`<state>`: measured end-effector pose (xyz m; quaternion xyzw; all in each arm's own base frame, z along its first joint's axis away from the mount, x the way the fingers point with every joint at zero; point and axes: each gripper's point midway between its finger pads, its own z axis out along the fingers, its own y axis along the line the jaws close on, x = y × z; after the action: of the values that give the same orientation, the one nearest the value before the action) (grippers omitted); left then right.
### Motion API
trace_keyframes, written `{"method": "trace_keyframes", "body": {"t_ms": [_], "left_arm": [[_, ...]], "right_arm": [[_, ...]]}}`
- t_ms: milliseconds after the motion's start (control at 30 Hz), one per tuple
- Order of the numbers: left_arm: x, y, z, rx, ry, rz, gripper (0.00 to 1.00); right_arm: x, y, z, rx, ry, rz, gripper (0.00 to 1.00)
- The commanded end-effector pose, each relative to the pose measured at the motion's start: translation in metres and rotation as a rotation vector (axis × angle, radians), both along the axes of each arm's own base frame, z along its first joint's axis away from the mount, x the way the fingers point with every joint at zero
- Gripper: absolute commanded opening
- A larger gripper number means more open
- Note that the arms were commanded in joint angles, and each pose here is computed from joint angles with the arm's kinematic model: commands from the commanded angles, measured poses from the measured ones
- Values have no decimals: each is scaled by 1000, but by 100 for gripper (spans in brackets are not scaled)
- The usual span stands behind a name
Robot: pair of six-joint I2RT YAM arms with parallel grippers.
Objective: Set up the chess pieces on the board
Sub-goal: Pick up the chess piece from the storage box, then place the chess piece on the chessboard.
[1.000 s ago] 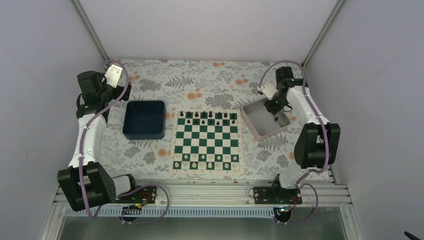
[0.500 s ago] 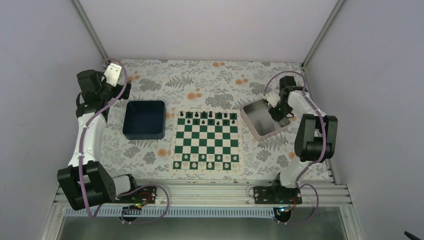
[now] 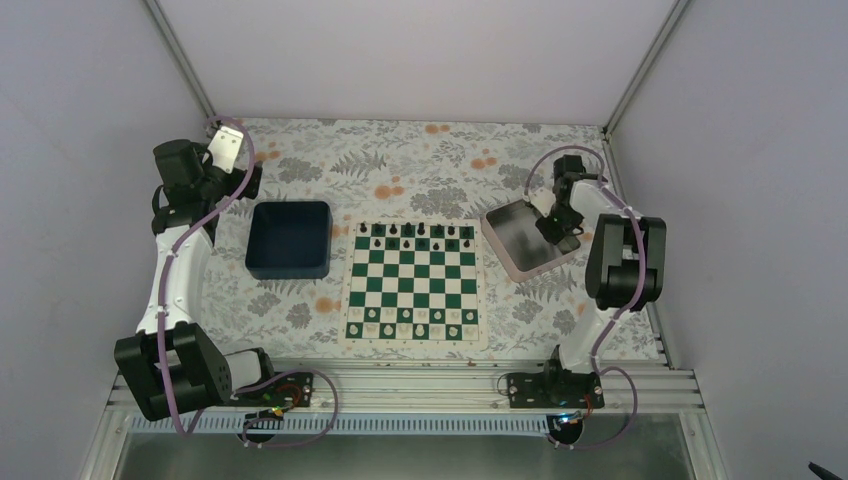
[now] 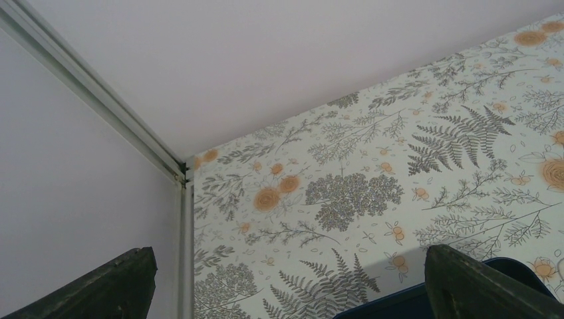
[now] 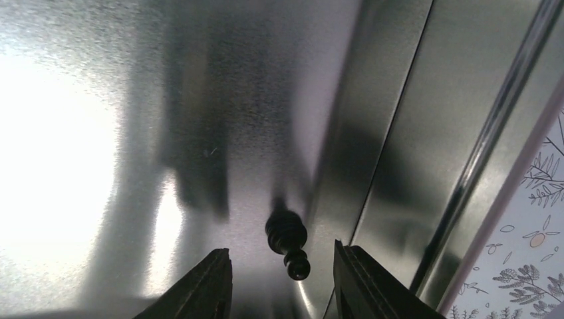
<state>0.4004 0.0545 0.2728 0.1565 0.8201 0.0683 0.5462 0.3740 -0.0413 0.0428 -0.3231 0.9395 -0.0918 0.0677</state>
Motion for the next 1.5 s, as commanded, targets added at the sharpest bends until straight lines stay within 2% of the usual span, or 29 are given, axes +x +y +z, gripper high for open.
{"method": "trace_keyframes", "body": {"t_ms": [0, 100, 533, 667, 800, 933, 1200, 1333, 1467], "left_arm": [[-4, -1, 5, 10, -13, -7, 100], [-4, -1, 5, 9, -12, -10, 100], [-8, -2, 8, 26, -15, -11, 100], [-10, -1, 9, 30, -22, -7, 100], [-11, -2, 9, 25, -25, -10, 100], [-11, -4, 8, 18, -27, -17, 100], [-17, -1, 10, 49, -37, 0, 100], [-23, -1, 5, 50, -35, 3, 100], [-27, -2, 1, 51, -30, 6, 100]], "right_arm": [[10, -10, 1, -26, -23, -20, 41], [10, -10, -2, -23, -16, -18, 39], [6, -5, -5, 13, 6, -27, 14], [10, 2, 18, 23, -35, -9, 7], [20, 27, 61, 31, -108, 44, 6], [32, 80, 113, 43, -201, 155, 6], [20, 254, 182, 115, -300, 509, 6], [-3, 340, 171, 185, -269, 694, 6], [-20, 397, 137, 200, -215, 819, 7]]}}
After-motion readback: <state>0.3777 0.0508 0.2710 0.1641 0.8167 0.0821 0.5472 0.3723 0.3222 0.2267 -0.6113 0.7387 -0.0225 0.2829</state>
